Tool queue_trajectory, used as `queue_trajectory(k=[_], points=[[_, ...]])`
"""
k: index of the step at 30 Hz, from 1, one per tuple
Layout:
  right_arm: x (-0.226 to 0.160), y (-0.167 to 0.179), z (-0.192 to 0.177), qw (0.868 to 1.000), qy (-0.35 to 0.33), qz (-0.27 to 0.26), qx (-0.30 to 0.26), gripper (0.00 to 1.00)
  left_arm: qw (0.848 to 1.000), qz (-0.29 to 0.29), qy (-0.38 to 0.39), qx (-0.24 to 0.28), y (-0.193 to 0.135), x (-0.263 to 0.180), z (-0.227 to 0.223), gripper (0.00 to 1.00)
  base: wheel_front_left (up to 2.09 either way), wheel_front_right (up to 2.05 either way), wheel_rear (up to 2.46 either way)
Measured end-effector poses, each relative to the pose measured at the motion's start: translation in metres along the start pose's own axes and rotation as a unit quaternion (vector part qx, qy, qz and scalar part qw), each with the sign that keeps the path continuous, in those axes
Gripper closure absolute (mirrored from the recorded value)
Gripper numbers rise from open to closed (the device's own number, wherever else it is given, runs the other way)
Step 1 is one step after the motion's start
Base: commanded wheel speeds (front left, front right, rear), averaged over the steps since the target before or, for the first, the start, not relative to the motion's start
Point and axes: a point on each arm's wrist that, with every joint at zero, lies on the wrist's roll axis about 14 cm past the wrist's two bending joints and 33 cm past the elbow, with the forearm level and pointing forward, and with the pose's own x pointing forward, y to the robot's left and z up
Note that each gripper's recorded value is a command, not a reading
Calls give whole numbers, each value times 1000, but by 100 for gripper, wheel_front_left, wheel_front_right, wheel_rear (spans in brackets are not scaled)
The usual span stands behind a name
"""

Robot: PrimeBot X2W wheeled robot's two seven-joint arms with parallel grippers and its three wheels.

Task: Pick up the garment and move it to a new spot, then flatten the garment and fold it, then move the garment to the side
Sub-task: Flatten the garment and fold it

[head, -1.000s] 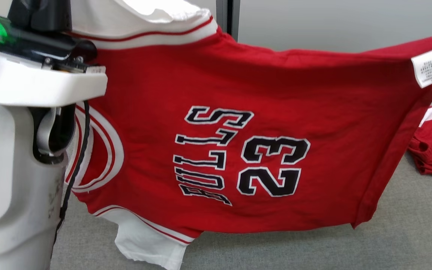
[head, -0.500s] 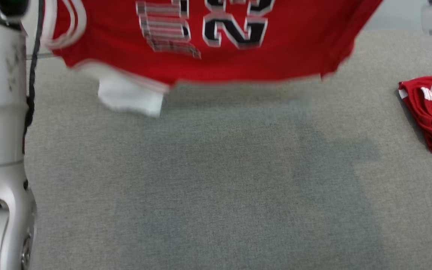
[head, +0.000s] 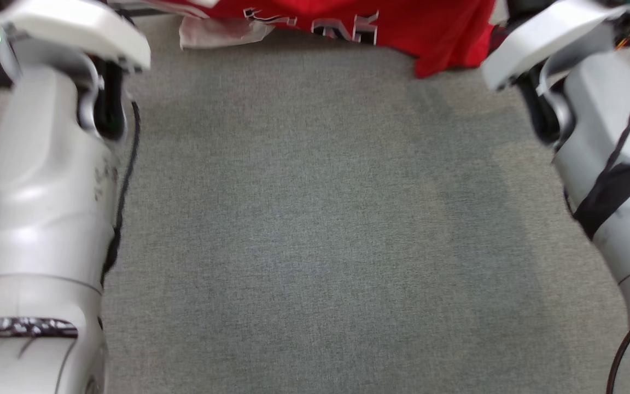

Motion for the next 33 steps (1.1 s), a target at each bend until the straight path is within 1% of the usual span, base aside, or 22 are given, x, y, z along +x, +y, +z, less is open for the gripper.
queue_trajectory(k=[2, 3, 4, 5, 6, 9, 12, 18, 23, 25, 28, 33], points=[[-4, 7, -35, 999, 39, 4, 14, 100, 999, 15, 36, -8, 13, -10, -33, 100, 0, 0, 0], [-4, 7, -35, 999, 39, 4, 14, 100, 999, 15, 36, -8, 13, -10, -33, 100, 0, 0, 0], [-13, 14, -69, 997, 76, 8, 31, 100, 997, 32, 62, -22, 24, -20, -58, 100, 0, 0, 0], [-18, 17, -82, 995, 89, 7, 44, 100, 996, 37, 75, -24, 28, -26, -69, 100, 0, 0, 0], [-18, 17, -82, 995, 89, 7, 44, 100, 996, 37, 75, -24, 28, -26, -69, 100, 0, 0, 0], [-36, 25, -112, 990, 122, 8, 64, 100, 992, 60, 102, -32, 44, -46, -93, 100, 0, 0, 0], [-52, 29, -129, 987, 139, 5, 84, 100, 990, 71, 116, -37, 52, -61, -105, 100, 0, 0, 0], [-81, 36, -138, 981, 142, -9, 129, 100, 988, 83, 120, -44, 60, -87, -111, 100, 0, 0, 0], [-110, 38, -137, 979, 132, -23, 155, 100, 988, 93, 115, -41, 69, -117, -108, 100, 0, 0, 0], [-123, 38, -136, 978, 128, -30, 161, 100, 989, 95, 106, -48, 69, -129, -103, 100, 0, 0, 0], [-149, 38, -136, 976, 123, -43, 171, 100, 987, 107, 96, -73, 72, -156, -99, 100, 0, 0, 0], [-198, 53, -142, 972, 131, -56, 188, 100, 987, 118, 89, -61, 86, -210, -91, 100, 0, 0, 0]])
